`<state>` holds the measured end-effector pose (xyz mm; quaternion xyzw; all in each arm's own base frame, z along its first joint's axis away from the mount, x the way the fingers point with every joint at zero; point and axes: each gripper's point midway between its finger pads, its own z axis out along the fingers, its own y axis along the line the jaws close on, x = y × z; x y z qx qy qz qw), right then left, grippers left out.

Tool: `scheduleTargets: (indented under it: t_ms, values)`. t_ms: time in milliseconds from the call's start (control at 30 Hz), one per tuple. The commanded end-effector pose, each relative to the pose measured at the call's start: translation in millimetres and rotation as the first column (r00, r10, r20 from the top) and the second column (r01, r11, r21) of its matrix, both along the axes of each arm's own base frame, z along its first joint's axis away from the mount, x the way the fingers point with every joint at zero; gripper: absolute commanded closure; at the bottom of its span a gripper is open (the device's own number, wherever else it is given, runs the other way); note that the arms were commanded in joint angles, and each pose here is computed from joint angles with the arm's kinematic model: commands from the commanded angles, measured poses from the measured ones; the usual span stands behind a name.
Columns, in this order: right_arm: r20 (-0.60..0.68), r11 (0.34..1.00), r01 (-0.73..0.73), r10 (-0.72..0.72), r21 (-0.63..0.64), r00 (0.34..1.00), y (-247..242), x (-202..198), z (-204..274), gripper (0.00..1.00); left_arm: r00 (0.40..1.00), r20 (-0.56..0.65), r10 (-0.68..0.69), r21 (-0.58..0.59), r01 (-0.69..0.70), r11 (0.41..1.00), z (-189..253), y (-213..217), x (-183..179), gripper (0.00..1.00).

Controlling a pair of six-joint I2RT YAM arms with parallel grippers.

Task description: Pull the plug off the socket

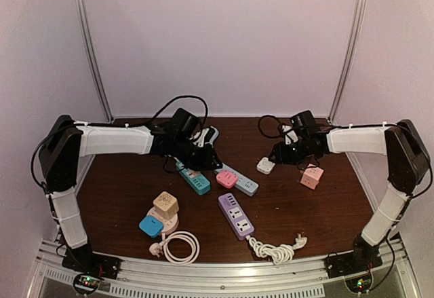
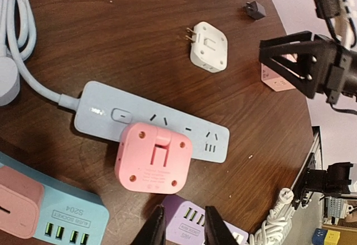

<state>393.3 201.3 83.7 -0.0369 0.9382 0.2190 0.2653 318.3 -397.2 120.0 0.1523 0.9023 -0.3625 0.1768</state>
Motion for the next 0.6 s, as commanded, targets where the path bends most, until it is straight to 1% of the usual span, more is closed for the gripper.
scheduleTargets:
  t_ms: [0,100,233,467,567]
  values:
    - [0.169,0.985,-0.066,0.093,-0.161,0.981,31,-6,38,0.45,0.999,0.031,0.034,0.018,-0.034,0.999,7,21,9,0.74]
    - [0.210,0.955,-0.126,0.185,-0.267,0.960,62,-18,43,0.35,0.998,0.034,0.055,0.022,-0.056,0.998,8,31,11,0.73]
    - [0.230,0.913,-0.164,0.263,-0.374,0.937,93,-28,46,0.28,0.992,0.036,0.120,0.037,-0.121,0.992,10,58,17,0.71]
    - [0.253,0.829,-0.212,0.385,-0.517,0.888,142,-48,43,0.16,0.969,0.061,0.239,0.024,-0.241,0.970,21,109,25,0.69]
    - [0.224,0.776,-0.230,0.429,-0.587,0.875,156,-58,31,0.12,0.959,0.071,0.275,0.014,-0.277,0.961,27,127,27,0.69]
